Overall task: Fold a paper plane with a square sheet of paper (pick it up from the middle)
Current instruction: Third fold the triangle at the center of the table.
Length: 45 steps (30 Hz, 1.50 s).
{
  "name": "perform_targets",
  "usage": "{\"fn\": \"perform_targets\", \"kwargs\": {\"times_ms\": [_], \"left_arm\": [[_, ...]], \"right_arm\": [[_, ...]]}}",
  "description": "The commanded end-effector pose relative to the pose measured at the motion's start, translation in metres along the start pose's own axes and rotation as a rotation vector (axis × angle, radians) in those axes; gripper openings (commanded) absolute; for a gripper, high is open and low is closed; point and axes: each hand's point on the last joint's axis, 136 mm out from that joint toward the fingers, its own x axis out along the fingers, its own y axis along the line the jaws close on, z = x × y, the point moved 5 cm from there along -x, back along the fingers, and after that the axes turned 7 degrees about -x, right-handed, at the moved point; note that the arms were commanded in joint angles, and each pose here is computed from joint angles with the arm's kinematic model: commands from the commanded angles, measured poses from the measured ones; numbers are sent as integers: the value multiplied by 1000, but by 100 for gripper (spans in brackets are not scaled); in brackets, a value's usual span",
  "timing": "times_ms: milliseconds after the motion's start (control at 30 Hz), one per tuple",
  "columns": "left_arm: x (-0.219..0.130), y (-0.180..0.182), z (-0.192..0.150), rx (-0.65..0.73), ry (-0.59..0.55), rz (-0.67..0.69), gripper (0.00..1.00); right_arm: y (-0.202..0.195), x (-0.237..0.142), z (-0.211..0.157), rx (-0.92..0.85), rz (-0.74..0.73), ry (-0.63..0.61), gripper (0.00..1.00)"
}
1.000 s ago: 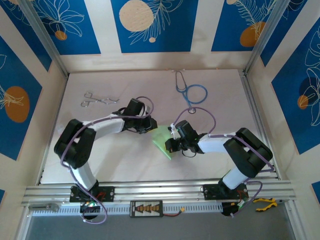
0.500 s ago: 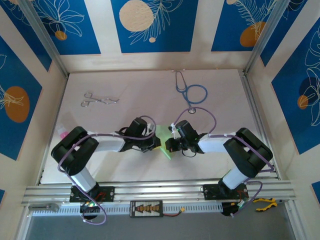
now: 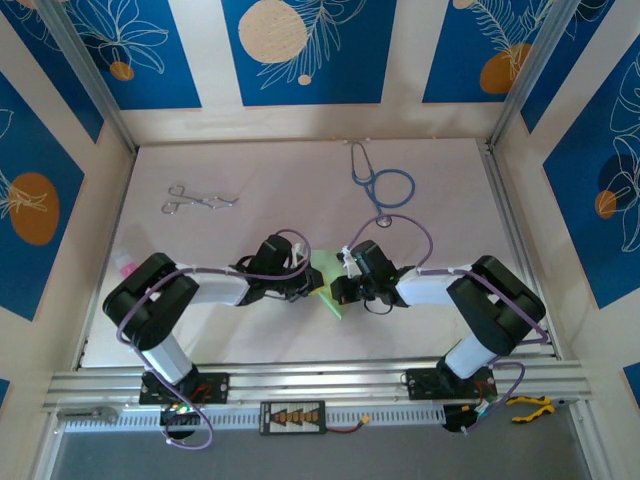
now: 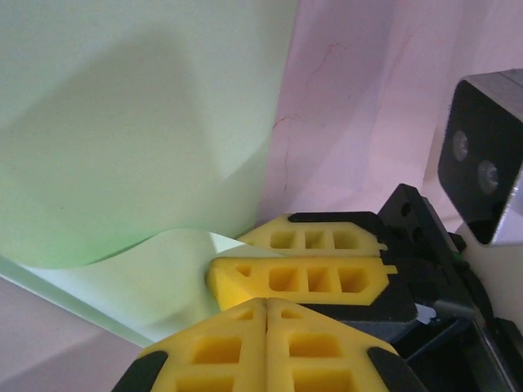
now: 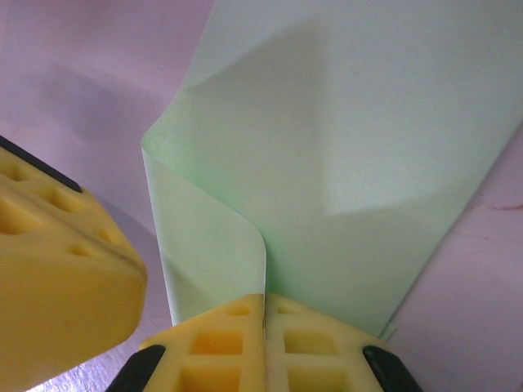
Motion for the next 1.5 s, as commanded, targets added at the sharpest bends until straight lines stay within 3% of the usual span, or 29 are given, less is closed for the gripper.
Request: {"fn": "perform_targets", "kwargs": {"times_ms": [0,500,600,800,900,1000,1167,1333,1467], "left_arm": [[4,15,0,-26,-3,58,0],[10,58,-3,-55,-3,212,0],[11,57,-1,-55,-11,208,0],[14,51,2,-54,-21,196,0],[15,48,5,-57,-36,183,0],[16,45,7,-55,-44,174,0],[17,43,8,-55,-42,163,0],[17,44,7,-46,-33,168,0],[17,42,7,-40,-30,169,0]], "right_arm": [[-6,-2,-4,22,-40,16,0],[2,-5,2,30,5,14,2],[6,-11,11,32,12,-2,8],[5,-40,26,126,-16,-21,30],[6,-54,25,183,14,-15,35],[19,-62,22,203,108,-6,32],[42,-54,11,241,242,48,13],[42,-32,3,250,168,135,4],[39,-22,3,241,130,152,2]]}}
